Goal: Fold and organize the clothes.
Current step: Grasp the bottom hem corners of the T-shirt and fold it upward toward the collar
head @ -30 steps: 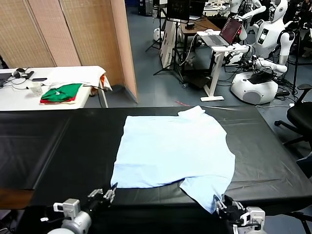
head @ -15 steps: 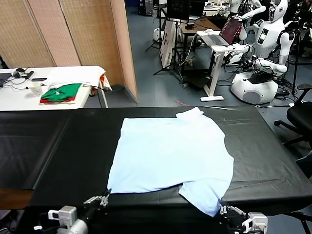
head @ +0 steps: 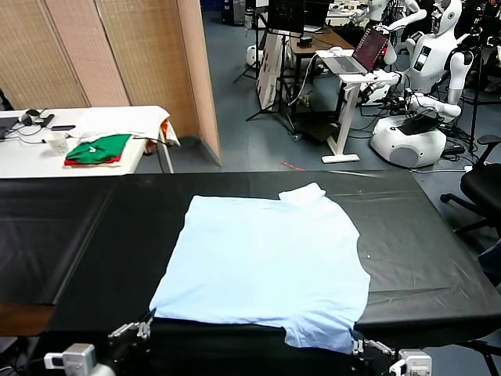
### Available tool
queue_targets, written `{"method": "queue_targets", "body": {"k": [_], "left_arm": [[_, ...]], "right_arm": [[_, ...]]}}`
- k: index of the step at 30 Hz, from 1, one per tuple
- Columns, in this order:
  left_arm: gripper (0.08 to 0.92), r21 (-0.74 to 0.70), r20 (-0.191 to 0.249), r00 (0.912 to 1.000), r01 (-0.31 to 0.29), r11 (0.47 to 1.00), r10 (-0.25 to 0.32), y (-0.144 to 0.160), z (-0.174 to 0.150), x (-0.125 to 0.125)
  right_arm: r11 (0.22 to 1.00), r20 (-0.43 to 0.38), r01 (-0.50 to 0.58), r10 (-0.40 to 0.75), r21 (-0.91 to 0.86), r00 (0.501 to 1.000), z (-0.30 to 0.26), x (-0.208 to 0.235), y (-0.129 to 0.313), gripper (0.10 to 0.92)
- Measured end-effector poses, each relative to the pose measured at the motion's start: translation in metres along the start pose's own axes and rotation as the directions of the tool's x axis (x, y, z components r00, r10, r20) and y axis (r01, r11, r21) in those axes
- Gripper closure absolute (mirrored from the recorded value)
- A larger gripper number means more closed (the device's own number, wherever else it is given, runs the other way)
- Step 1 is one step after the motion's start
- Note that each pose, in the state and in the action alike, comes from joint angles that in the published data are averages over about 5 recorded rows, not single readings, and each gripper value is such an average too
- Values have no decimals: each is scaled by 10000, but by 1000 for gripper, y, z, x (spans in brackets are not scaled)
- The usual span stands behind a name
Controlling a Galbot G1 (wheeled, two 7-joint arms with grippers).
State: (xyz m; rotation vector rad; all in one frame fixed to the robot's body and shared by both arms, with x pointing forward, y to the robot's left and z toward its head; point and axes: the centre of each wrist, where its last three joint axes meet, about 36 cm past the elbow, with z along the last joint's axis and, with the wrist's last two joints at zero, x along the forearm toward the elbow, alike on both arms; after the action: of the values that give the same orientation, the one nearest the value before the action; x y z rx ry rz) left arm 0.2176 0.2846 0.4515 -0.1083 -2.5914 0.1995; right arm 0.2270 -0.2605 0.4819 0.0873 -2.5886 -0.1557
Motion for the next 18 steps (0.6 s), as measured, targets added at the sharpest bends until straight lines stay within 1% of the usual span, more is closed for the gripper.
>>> {"method": "queue_targets", "body": {"k": [3,7,9,12,14,18], "left_arm": [[852,228,503,9985,-215,9995,204,-3,1,-7],[852,349,1101,9931,-442,9984,401,-8,0,-23],[852,308,1437,9889,-417,9987,369,-10,-2,-35],[852,174,1966,9802,-258,9995,219,-14,-5,-53],[852,150,2188,9756,-212,9997,174,-16,-7,-65],[852,79,2429,9698,-223,9997,197,-18,-11,-87]], "right_arm": [[9999,521,155,-154,-19,9985,-3,-14,-5,882],[9997,927,228,-223,-38,9954,-4,-36,-12,882],[9998,982,165,-157,-74,9950,-3,-50,-17,882],[9999,1012,30,-17,-125,9949,-4,-69,-23,882],[9999,1056,-45,59,-139,9944,-5,-81,-26,882],[9998,1156,-178,188,-96,9931,-11,-101,-29,882]]}}
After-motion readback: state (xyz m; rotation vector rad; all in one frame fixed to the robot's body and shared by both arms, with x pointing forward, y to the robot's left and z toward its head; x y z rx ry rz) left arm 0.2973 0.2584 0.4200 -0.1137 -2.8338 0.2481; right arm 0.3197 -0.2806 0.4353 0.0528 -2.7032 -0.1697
